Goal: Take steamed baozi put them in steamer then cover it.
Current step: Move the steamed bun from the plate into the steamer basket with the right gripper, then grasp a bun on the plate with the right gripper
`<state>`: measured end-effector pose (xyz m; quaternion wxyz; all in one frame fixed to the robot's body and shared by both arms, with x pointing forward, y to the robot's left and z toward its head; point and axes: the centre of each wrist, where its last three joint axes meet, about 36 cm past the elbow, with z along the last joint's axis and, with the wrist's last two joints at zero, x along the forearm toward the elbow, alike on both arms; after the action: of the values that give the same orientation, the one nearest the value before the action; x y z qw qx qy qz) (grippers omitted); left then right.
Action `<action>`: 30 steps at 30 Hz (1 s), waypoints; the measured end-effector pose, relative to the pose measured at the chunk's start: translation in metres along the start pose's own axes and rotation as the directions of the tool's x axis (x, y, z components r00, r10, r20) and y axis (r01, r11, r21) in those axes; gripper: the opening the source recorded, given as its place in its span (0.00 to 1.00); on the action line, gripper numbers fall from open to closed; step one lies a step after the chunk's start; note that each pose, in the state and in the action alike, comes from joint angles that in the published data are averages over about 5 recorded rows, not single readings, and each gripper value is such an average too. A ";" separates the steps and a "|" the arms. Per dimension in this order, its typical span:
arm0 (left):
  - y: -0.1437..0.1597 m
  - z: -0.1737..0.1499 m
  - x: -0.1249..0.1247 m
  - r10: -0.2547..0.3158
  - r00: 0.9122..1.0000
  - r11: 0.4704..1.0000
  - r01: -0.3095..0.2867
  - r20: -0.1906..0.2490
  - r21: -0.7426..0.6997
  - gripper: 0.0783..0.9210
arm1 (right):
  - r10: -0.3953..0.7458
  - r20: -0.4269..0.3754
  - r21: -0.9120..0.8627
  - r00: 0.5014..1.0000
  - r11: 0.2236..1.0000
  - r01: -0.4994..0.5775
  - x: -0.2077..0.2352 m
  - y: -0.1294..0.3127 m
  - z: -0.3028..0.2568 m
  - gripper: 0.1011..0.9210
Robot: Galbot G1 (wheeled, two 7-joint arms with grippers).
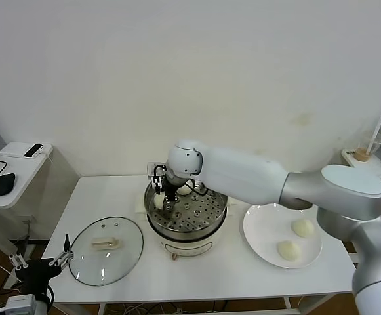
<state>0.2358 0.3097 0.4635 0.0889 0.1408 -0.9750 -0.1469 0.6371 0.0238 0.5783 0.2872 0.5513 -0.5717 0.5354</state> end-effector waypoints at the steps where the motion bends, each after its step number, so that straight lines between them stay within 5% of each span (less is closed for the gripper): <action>1: 0.000 0.000 0.000 0.000 1.000 1.000 0.000 0.000 0.000 0.88 | -0.001 -0.002 0.001 1.000 1.000 0.001 -0.001 0.000 0.000 0.65; 10: 0.000 -0.002 0.001 0.001 1.000 1.000 -0.001 0.003 0.003 0.88 | -0.002 0.013 0.025 1.000 1.000 0.002 0.013 -0.006 0.002 0.87; 19: 0.000 -0.004 0.004 0.004 1.000 1.000 -0.004 0.004 0.000 0.88 | 0.009 0.016 0.080 1.000 0.997 -0.010 0.068 -0.022 0.031 0.88; 30: 0.001 -0.001 0.003 0.012 1.000 1.000 -0.012 0.001 -0.010 0.88 | 0.018 -0.037 0.119 0.999 0.993 -0.013 0.143 -0.008 0.133 0.88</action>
<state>0.2330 0.3094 0.4657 0.0900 0.1347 -0.9751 -0.1513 0.6464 -0.1448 0.6774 0.2606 0.5526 -0.5376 0.5811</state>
